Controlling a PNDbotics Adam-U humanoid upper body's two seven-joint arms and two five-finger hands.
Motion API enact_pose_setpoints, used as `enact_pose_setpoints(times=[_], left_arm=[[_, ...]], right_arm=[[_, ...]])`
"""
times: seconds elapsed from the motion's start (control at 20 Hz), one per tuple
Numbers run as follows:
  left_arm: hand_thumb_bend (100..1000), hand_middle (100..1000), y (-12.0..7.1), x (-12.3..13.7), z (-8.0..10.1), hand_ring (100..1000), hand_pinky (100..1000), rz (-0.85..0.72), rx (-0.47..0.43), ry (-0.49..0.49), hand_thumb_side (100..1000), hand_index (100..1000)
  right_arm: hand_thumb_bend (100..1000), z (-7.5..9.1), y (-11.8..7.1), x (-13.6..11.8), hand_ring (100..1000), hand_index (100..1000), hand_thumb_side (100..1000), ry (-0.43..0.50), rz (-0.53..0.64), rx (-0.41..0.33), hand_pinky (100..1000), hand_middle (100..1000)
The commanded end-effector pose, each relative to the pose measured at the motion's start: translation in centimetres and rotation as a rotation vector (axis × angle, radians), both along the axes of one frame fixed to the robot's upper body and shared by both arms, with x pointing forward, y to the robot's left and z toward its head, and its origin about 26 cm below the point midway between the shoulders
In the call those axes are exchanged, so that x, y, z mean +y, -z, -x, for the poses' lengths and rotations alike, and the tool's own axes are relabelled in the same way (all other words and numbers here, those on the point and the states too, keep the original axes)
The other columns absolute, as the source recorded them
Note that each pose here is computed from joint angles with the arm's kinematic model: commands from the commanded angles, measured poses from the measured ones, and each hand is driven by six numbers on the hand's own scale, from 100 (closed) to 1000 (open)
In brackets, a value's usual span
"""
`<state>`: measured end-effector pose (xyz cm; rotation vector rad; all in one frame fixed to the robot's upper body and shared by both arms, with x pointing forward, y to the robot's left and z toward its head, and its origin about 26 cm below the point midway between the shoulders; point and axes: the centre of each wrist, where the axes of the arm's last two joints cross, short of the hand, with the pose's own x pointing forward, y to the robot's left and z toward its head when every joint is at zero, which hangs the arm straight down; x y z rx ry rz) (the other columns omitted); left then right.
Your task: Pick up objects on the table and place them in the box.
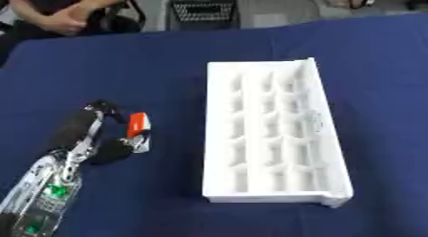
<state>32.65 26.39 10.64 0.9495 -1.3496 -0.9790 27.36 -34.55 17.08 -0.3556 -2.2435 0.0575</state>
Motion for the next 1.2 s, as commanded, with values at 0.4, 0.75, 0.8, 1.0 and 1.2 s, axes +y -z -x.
enact_pose_setpoints(times=[0.4,0.75,0.8,1.0,1.2], left_arm=[[806,849,-0.49,-0.21,-0.21,845,868,-0.025,0.017,0.021,567,714],[791,848,-0.56,-0.28,-0.23,845,870,-0.031,0.019,0.019,572,712],[789,849,-0.56,-0.29,-0.24,845,870,-0.031,0.019,0.019,573,712],[787,849,-0.68,-0.18,-0.23,845,871,-0.036,0.011,0.008,576,715],[790,849,-1.09,0.08,-0.14,844,873,-0.043,-0.014,-0.021,581,720]], right_arm=[[100,0.25,-0.93,-0.11,664,817,994,-0.003,0.028,-0.024,616,704],[100,0.23,-0.95,-0.1,664,817,994,-0.004,0.028,-0.025,616,704],[100,0.23,-0.95,-0.09,664,817,995,-0.005,0.028,-0.025,617,704],[100,0.24,-0.94,-0.11,664,817,994,-0.003,0.028,-0.025,617,704],[100,0.25,-0.94,-0.13,664,817,994,-0.002,0.028,-0.025,617,704]])
